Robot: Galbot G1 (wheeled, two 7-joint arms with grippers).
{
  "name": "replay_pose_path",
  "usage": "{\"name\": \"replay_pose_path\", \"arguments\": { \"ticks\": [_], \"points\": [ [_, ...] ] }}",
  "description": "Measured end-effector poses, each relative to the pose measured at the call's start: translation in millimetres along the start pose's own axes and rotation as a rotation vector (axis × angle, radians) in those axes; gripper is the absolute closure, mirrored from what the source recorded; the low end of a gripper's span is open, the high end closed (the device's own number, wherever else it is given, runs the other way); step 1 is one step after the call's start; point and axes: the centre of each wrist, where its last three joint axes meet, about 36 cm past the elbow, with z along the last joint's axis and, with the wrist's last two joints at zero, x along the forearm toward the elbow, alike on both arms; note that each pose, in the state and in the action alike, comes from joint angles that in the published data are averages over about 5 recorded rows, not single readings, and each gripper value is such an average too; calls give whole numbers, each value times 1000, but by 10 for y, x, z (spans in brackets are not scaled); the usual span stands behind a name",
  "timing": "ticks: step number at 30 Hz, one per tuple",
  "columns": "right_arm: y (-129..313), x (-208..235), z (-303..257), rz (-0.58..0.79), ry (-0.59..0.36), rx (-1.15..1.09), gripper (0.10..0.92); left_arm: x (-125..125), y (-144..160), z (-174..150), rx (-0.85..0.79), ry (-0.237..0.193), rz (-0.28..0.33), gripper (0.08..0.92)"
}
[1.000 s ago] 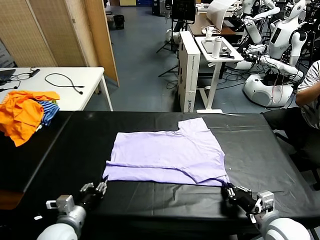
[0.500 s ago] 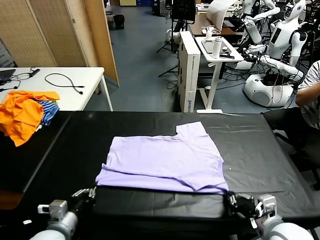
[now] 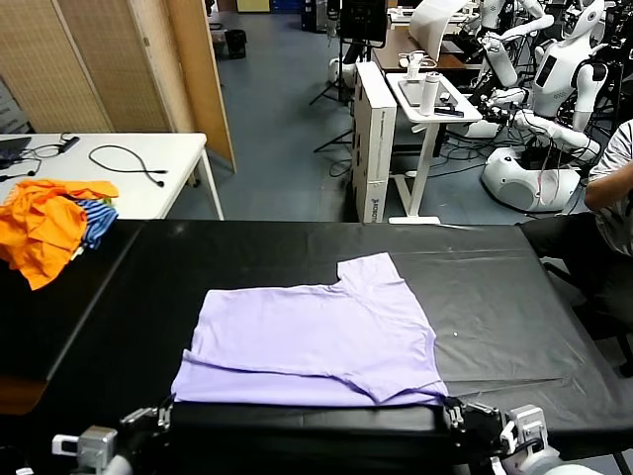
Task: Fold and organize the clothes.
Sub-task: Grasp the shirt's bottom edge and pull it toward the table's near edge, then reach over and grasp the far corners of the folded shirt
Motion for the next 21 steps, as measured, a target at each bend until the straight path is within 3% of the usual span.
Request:
{"name": "replay_pose_path", "arguments": {
  "ticks": [4,7,9,14,21],
  "points": [
    [-34,47,-118,-28,-36,-22,135,27,59,-79,16,6,-9,335],
    [-127,-3,-253,-37,-79,-21,118,64,106,-165,48,-16,9,172],
    [-214,-85,-353,-34,-109,-13,116,83,141,-244,77,-45,34,115],
    [-507,-429,-651,-10,-183,-7,115,34,205,-439,145,-90,81,93],
    [-817,-973,-1072,24,-239,-26,115,-280,253,-800,204,-129,111,93]
  ]
}}
